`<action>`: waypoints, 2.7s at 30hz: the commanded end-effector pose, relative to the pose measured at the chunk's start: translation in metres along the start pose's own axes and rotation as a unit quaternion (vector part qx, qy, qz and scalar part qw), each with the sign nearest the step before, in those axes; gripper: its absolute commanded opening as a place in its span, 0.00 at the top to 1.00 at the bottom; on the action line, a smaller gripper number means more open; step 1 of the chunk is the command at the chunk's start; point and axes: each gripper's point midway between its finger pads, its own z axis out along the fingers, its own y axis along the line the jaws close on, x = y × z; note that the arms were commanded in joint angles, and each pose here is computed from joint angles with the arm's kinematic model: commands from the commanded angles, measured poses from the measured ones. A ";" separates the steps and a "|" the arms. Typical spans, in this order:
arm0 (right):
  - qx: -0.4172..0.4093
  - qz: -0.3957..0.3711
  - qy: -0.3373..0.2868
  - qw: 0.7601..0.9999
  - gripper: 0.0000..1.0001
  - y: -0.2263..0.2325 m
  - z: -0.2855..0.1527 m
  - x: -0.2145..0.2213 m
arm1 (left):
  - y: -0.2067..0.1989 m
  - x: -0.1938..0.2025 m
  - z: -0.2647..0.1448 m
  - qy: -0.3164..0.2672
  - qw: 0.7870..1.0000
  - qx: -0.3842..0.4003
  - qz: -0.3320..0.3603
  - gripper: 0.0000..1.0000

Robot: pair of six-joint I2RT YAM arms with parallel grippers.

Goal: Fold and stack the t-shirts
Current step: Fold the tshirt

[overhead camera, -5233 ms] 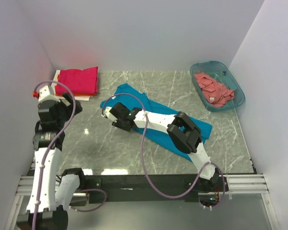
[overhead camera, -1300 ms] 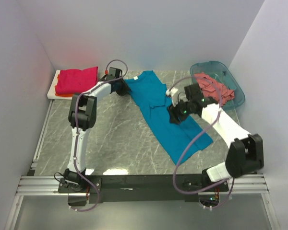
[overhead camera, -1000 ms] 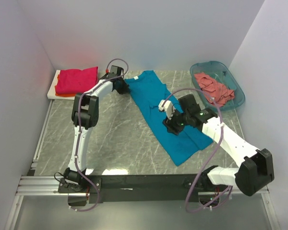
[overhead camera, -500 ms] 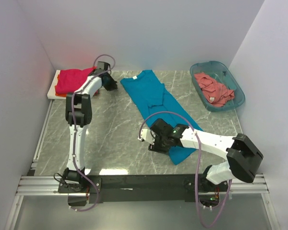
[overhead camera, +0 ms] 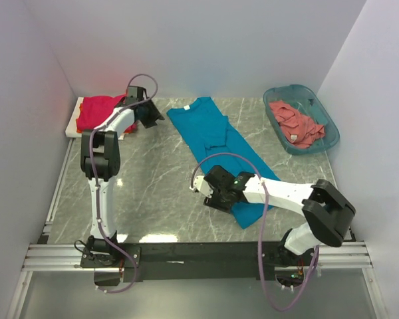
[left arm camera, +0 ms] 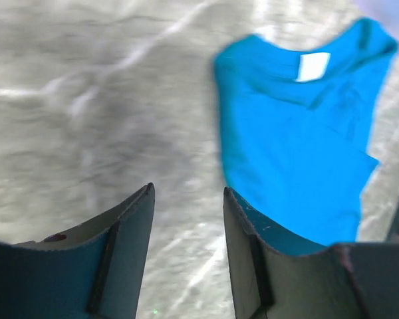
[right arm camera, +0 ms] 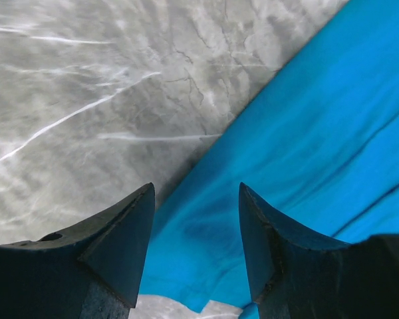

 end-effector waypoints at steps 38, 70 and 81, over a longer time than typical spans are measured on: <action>-0.170 -0.050 -0.035 0.984 0.60 0.098 0.008 -0.112 | -0.042 -0.028 -0.238 -0.228 0.964 0.025 0.136 0.31; -0.073 0.611 -0.230 0.754 0.38 -0.366 0.041 -0.054 | 0.031 0.073 -0.296 -0.232 0.943 0.015 0.237 0.13; -0.095 0.626 -0.197 0.748 0.46 -0.359 0.080 -0.039 | 0.034 0.072 -0.294 -0.230 0.944 0.007 0.238 0.13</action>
